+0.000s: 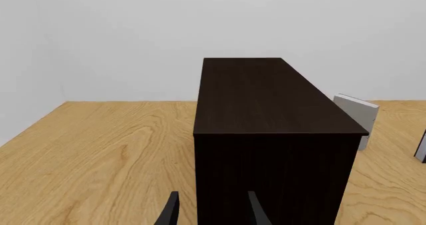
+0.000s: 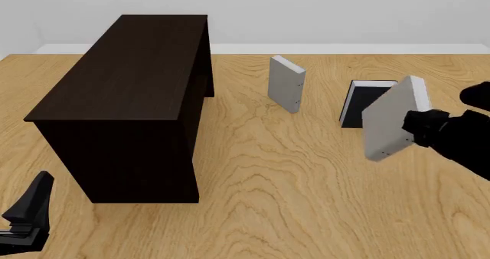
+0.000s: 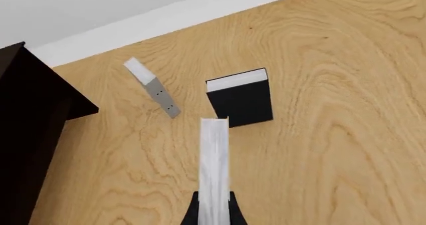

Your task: Pick up the book on the right and place it under the cabinet shelf.

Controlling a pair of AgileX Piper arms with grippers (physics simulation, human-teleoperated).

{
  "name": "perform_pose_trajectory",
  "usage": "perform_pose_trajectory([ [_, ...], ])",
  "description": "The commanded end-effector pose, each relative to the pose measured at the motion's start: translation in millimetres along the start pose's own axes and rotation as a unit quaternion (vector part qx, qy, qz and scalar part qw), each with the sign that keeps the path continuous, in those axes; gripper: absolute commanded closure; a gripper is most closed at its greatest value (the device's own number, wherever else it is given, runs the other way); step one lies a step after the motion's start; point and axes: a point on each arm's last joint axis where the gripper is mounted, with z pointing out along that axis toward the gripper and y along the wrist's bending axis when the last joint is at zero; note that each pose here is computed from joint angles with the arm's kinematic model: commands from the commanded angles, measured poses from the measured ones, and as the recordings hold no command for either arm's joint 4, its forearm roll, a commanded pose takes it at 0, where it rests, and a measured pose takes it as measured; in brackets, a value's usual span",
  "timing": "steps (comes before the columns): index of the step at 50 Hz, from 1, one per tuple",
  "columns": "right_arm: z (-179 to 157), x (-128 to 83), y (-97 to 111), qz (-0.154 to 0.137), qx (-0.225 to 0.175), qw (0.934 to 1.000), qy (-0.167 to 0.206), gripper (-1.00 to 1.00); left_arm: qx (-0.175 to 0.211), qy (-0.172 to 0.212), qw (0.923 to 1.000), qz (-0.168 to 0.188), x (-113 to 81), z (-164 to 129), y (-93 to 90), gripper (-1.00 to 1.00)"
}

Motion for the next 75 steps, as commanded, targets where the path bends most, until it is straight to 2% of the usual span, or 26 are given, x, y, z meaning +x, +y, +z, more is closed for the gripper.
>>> perform_pose_trajectory([
  [1,-15.6,21.3,9.4,0.062,-0.079,0.9920,-0.077,1.00,0.000,-0.001,1.0000,0.000,-0.1,0.1,0.0,-1.00],
  [16,7.1,29.2,21.0,0.081,-0.115,0.9870,-0.078,1.00,0.000,-0.001,1.0000,0.000,-0.1,0.3,0.0,-1.00],
  [22,11.2,30.3,24.5,0.104,-0.132,0.9817,-0.090,1.00,0.000,-0.001,1.0000,0.000,-0.3,0.3,0.0,-1.00],
  [40,57.6,51.4,50.2,0.139,-0.182,0.9711,-0.064,1.00,0.000,-0.003,1.0000,0.000,-0.8,0.1,0.0,-1.00],
  [47,69.2,56.9,61.3,0.144,-0.198,0.9680,-0.053,1.00,0.000,-0.002,1.0000,0.000,-0.5,0.1,0.0,-1.00],
  [57,81.1,61.4,81.1,0.151,-0.227,0.9612,-0.042,1.00,0.000,-0.001,1.0000,0.000,-0.3,0.2,0.0,-1.00],
  [62,87.8,71.0,89.8,0.156,-0.241,0.9576,-0.030,1.00,0.000,0.002,1.0000,0.000,0.1,0.4,0.0,-1.00],
  [67,95.7,82.3,94.6,0.175,-0.254,0.9508,-0.026,1.00,0.000,0.001,1.0000,0.000,0.0,0.5,0.0,-1.00],
  [75,107.2,89.0,104.3,0.193,-0.268,0.9436,-0.021,1.00,0.000,0.002,1.0000,0.000,-0.1,0.6,0.0,-1.00],
])
